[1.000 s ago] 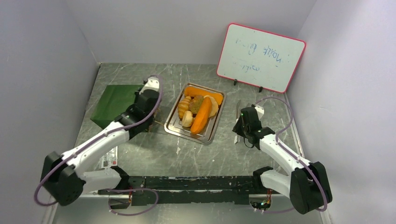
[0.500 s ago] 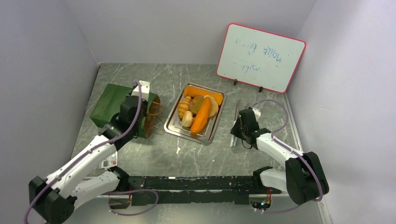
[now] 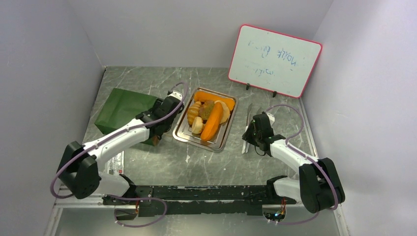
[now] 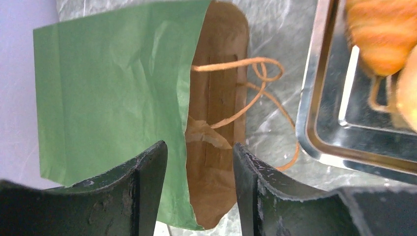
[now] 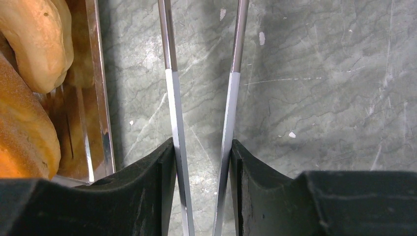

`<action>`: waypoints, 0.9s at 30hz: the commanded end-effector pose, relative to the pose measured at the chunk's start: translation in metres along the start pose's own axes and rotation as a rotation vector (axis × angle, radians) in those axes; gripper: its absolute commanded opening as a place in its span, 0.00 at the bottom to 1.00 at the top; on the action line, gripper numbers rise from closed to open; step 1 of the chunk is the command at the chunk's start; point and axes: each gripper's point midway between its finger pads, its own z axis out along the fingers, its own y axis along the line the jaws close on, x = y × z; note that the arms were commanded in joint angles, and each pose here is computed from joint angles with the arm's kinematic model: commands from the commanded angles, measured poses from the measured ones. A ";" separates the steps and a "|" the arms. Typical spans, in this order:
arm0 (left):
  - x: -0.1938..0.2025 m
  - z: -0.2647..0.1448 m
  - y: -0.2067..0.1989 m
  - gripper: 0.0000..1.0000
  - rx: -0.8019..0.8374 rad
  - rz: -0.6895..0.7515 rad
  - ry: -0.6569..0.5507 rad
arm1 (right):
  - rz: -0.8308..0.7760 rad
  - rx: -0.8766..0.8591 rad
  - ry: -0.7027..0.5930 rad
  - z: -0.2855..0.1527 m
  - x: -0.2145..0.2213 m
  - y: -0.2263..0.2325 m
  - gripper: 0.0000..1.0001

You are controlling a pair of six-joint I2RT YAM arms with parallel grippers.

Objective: Take the fake bread out of the paper bag
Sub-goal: Place the clamp at the center of the board.

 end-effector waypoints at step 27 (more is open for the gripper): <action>-0.004 0.021 0.056 0.07 -0.356 0.038 0.010 | 0.029 -0.063 -0.026 0.003 -0.007 0.006 0.40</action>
